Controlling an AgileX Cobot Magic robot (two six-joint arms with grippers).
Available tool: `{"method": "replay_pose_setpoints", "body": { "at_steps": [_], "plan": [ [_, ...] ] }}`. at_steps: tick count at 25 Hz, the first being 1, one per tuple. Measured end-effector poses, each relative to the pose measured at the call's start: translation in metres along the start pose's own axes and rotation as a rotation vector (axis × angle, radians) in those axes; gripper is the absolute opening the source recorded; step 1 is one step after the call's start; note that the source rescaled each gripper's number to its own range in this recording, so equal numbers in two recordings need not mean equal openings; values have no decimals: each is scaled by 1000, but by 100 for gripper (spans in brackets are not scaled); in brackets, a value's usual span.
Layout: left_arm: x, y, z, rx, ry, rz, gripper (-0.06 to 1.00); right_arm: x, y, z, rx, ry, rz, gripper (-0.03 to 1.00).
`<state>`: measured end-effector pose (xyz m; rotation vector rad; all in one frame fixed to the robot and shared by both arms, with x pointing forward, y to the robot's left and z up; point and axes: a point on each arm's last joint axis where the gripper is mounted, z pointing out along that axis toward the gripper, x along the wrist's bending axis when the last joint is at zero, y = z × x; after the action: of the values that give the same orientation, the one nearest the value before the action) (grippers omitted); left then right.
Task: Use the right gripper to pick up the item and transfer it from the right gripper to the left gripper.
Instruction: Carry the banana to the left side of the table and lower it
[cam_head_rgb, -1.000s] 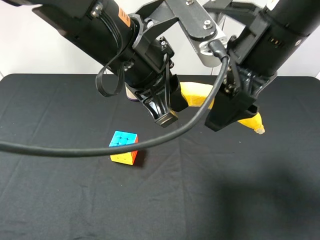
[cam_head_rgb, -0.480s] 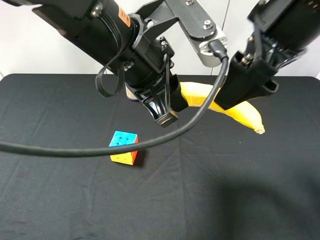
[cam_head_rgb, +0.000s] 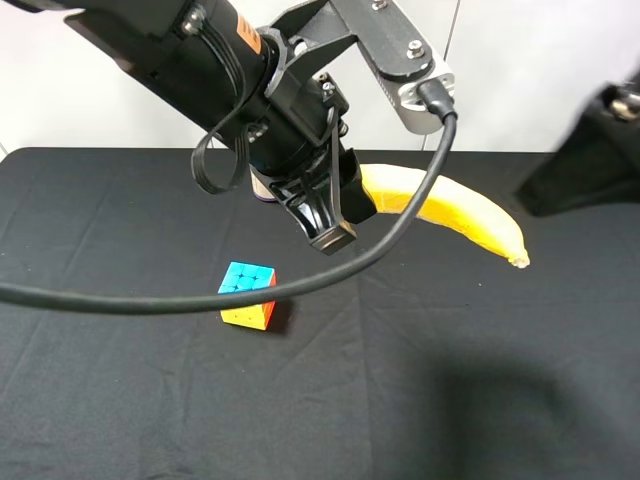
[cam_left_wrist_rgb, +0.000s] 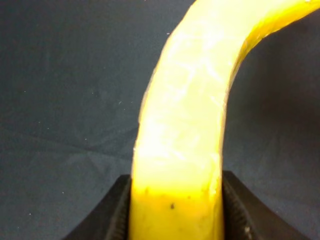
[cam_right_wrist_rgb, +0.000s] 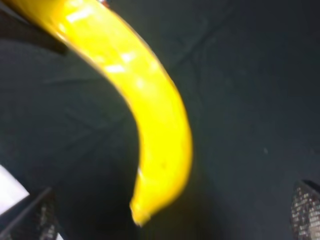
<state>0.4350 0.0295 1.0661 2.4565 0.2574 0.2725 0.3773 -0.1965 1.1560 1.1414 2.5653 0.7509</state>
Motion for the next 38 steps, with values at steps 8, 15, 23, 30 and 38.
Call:
{"method": "replay_pose_setpoints", "body": {
  "at_steps": [8, 15, 23, 30, 38],
  "plan": [
    [0, 0, 0, 0, 0, 0, 0, -1, -63, -20, -64, -112, 138, 100],
    [0, 0, 0, 0, 0, 0, 0, -5, -121, -26, -156, -226, 238, 100],
    [0, 0, 0, -1, 1, 0, 0, 1, -182, -16, -280, -230, 248, 100],
    [0, 0, 0, -2, 1, 0, 0, 10, -207, -15, -472, -161, 214, 100],
    [0, 0, 0, -2, 1, 0, 0, 13, -208, -15, -516, -150, 164, 100]
  ]
}}
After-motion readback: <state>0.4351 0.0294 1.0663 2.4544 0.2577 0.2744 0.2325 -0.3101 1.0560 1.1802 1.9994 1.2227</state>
